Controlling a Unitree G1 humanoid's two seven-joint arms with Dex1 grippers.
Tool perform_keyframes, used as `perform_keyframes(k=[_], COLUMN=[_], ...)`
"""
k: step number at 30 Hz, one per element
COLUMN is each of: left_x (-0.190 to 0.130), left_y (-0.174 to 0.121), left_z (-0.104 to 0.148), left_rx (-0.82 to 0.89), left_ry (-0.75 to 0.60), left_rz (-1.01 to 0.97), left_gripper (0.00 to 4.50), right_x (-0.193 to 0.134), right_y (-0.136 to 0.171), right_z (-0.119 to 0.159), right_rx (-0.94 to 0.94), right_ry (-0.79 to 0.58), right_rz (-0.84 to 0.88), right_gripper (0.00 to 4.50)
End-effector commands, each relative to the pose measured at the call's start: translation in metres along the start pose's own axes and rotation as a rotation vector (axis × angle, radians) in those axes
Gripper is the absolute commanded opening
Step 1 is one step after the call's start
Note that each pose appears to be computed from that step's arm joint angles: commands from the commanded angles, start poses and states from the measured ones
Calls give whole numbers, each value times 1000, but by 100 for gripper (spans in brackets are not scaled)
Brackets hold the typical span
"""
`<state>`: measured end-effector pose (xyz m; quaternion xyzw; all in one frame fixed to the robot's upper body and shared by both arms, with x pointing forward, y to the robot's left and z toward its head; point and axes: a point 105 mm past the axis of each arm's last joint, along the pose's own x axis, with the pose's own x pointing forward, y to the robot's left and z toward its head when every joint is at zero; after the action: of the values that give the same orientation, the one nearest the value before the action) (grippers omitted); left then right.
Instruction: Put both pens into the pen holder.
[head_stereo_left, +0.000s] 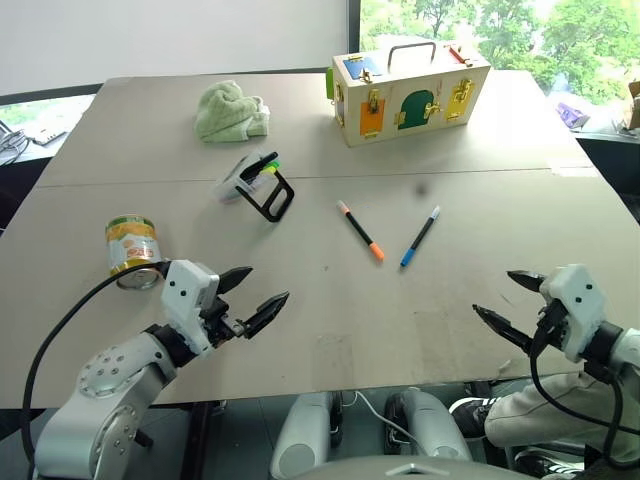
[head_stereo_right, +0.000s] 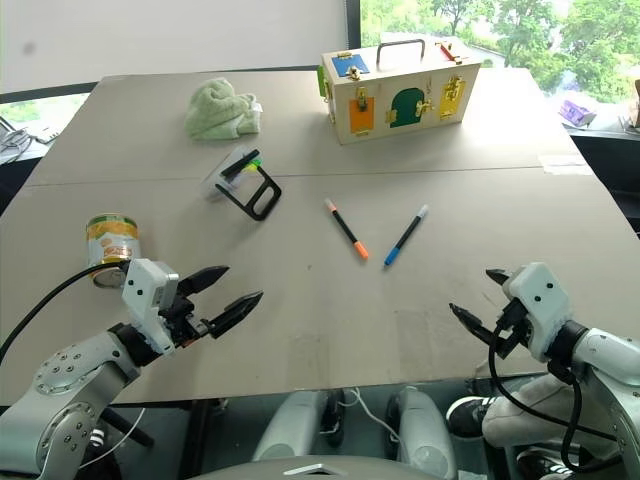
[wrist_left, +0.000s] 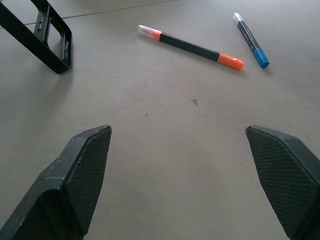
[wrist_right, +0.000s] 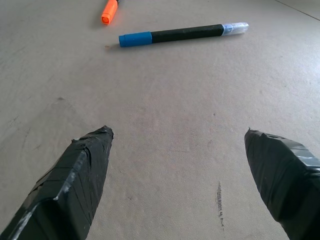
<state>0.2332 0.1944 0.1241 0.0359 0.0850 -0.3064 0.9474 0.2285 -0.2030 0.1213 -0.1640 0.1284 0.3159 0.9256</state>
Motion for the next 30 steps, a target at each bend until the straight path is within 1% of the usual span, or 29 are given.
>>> perform_keyframes(k=[1,2,3,5,7,8,9,11,12,14,16,18,21,22,24,26,27,28,30], left_x=[1,3,5,7,8,9,9,8,9,10,11,12,13,13,14,14,14,13,12], left_y=[-8,-13,-19,-30,-36,-39,-41,-44,-44,-43,-43,-43,-45,-45,-47,-47,-48,-49,-49], left_z=[16,21,28,37,41,42,43,43,44,45,46,45,44,44,46,48,48,48,47], left_rx=[42,51,65,120,171,189,214,252,264,266,268,271,274,274,277,275,275,275,275], left_ry=[-50,-66,-87,-105,-109,-107,-102,-94,-92,-95,-97,-97,-98,-101,-113,-124,-126,-126,-124], left_rz=[-42,-70,-111,-185,-235,-252,-271,-298,-308,-313,-318,-325,-339,-340,-338,-330,-328,-327,-320], left_gripper=[445,445,445,445,445,445,445,445,445,445,445,445,445,445,445,450,450,450,450], right_x=[9,16,27,47,64,71,79,88,97,120,140,150,163,165,166,166,167,167,168], right_y=[-5,-7,-9,-13,-16,-20,-28,-39,-45,-52,-50,-49,-42,-41,-42,-42,-42,-41,-35], right_z=[24,32,38,44,52,52,51,49,50,58,65,76,91,91,84,74,70,69,70], right_rx=[0,29,28,97,165,221,263,299,329,467,581,616,600,589,592,590,586,574,526], right_ry=[-66,-77,-41,52,100,141,195,312,349,388,444,482,568,601,669,719,737,747,761], right_rz=[-29,-40,-63,-73,-69,-94,-156,-255,-281,-257,-198,-181,-182,-194,-224,-244,-243,-235,-208], right_gripper=[450,450,450,450,450,450,450,450,450,450,450,450,450,450,450,395,355,312,211])
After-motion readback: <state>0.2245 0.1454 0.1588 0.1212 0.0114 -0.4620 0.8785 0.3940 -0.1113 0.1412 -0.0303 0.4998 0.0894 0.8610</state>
